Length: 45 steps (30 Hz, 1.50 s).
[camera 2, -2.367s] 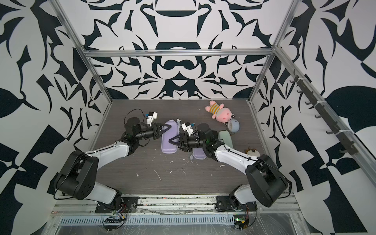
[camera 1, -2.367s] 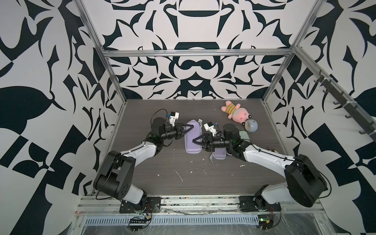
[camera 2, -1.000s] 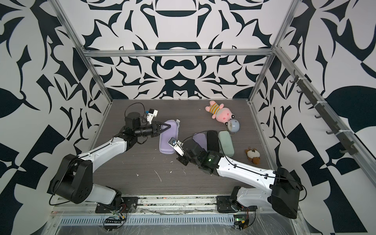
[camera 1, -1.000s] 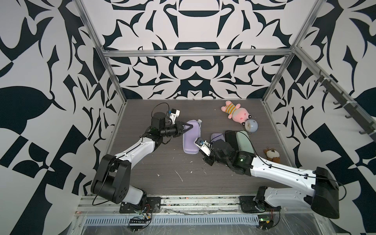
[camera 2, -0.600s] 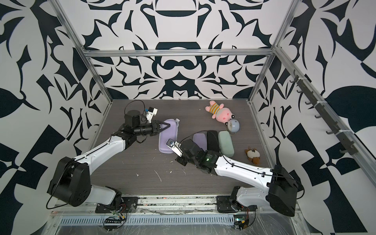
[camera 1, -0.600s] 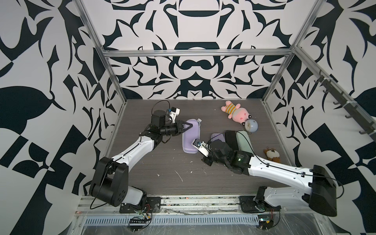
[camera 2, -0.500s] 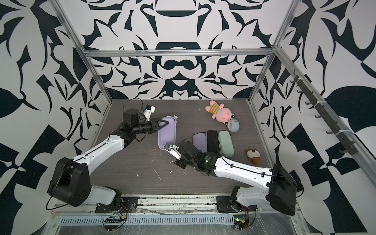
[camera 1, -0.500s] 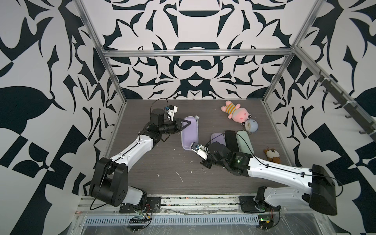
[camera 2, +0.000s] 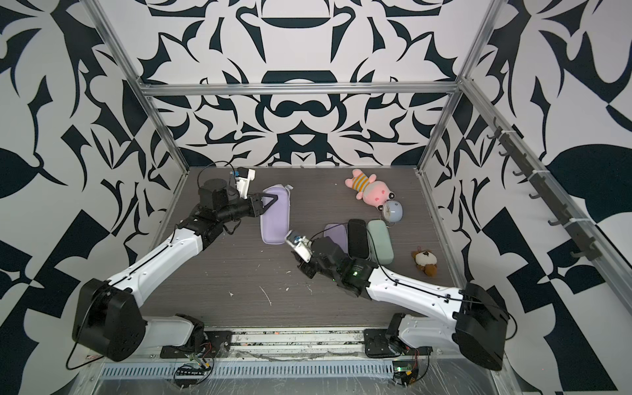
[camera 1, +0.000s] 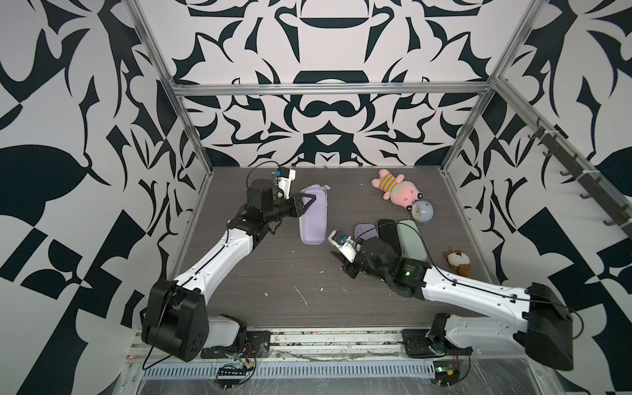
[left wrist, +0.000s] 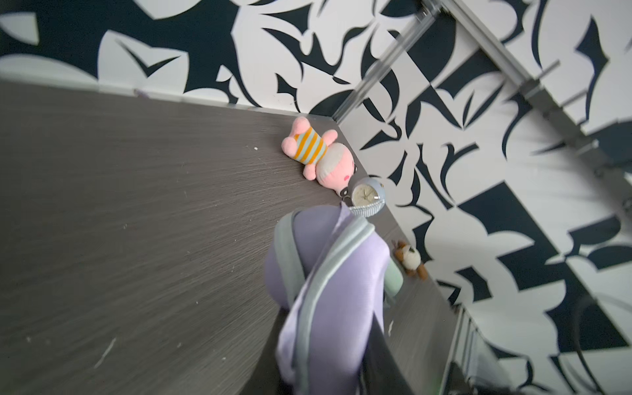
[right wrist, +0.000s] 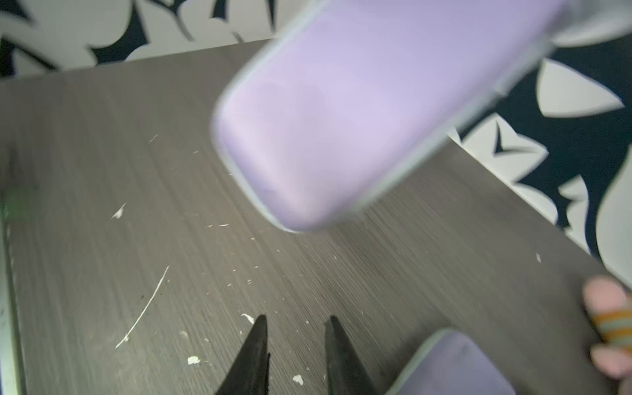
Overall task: Put umbrellas into zippered umbrella sleeves
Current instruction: Zip the zipper on the umbrella sleeve.
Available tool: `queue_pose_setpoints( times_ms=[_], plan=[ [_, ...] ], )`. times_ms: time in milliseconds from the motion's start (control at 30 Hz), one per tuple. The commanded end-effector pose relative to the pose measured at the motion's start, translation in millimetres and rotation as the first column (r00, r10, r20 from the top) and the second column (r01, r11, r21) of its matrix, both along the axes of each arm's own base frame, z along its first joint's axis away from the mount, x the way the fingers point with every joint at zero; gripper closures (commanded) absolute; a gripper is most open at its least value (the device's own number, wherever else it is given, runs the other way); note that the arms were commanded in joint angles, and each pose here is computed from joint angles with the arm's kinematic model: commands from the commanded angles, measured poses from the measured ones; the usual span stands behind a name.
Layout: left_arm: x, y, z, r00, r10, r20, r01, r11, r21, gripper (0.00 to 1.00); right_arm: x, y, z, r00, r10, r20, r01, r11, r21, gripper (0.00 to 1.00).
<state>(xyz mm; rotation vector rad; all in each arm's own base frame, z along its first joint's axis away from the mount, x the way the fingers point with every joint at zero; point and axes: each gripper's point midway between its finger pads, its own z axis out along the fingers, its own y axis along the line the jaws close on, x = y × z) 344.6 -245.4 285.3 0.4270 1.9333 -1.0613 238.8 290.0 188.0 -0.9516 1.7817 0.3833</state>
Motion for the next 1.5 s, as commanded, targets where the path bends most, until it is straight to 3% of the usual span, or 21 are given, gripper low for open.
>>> queue_pose_setpoints(
  times_ms=[0, 133, 200, 500, 1067, 1300, 1467],
  plan=[
    [-18.6, -2.3, 60.2, 0.949, -0.117, 0.291, 0.097, 0.992, 0.084, 1.0, 10.9, -2.2, 29.6, 0.985, -0.036, 0.168, 0.017, 0.994, 0.112, 0.56],
    [-21.0, -8.4, 77.9, 0.945, -0.139, 0.295, 0.136, 0.99, 0.03, 1.0, 13.2, 7.0, 36.8, 0.976, -0.036, 0.215, -0.001, 0.986, 0.167, 0.43],
    [-14.5, -12.7, 70.8, 0.952, -0.142, 0.271, 0.143, 0.99, 0.017, 1.0, 15.8, 9.7, 41.5, 0.968, -0.054, 0.245, 0.011, 0.984, 0.176, 0.4],
    [-22.8, -19.9, 73.7, 0.947, -0.174, 0.27, 0.18, 0.984, 0.002, 1.0, 31.4, 30.5, 54.5, 0.949, -0.052, 0.312, 0.012, 0.992, 0.127, 0.4],
    [-27.9, -33.7, 62.7, 0.951, -0.212, 0.227, 0.217, 0.976, 0.001, 1.0, 52.1, 42.1, 77.4, 0.913, -0.08, 0.399, 0.068, 0.997, 0.044, 0.64],
    [-27.6, -35.8, 60.0, 0.953, -0.212, 0.216, 0.217, 0.976, 0.002, 1.0, 55.1, 45.7, 87.9, 0.903, -0.082, 0.422, 0.068, 0.997, 0.049, 0.69],
    [-25.6, -37.1, 59.8, 0.956, -0.208, 0.206, 0.214, 0.977, -0.007, 1.0, 51.1, 54.3, 81.6, 0.913, -0.035, 0.406, 0.024, 0.999, 0.034, 0.84]
  ],
)
